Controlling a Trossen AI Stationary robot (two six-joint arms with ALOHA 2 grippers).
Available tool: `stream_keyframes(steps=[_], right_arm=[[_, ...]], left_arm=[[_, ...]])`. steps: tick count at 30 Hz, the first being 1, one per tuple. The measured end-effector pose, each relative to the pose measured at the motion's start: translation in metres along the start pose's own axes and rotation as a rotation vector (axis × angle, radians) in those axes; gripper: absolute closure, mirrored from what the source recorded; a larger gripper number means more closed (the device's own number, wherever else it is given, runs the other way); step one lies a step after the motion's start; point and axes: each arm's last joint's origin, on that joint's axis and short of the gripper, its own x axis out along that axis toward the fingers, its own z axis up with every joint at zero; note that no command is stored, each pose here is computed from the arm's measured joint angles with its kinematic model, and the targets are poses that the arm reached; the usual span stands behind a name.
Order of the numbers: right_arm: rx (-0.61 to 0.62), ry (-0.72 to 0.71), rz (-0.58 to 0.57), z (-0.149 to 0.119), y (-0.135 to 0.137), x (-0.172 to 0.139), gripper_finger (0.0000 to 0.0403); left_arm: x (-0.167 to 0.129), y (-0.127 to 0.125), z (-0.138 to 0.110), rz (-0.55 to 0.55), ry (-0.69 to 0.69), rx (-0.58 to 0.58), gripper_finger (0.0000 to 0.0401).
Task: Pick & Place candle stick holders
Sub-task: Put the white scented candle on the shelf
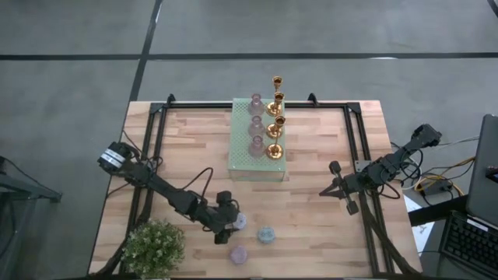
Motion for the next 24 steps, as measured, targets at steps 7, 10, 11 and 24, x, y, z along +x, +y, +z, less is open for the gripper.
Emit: stream_keyframes(steps=[7,10,11,24], right_arm=[[0.0,0.0,0.0,0.0001,0.0,0.0,0.0394],[0.0,0.0,0.0,0.0,0.0,0.0,0.0394],[0.0,0.0,0.0,0.0,0.0,0.0,0.0394],[0.0,0.0,0.0,0.0,0.0,0.0,0.0394]], left_arm=[[0.0003,0.0004,-0.0009,0.005,0.003,0.003,0.0087],[0.0003,0.0004,-0.0009,0.01,0.0,0.003,0.0087],[0.0004,0.0005,-0.001,0.011,0.0,0.003,0.0087],[0.0005,0.0018,-0.0029,0.042,0.005,-0.013,0.0087]])
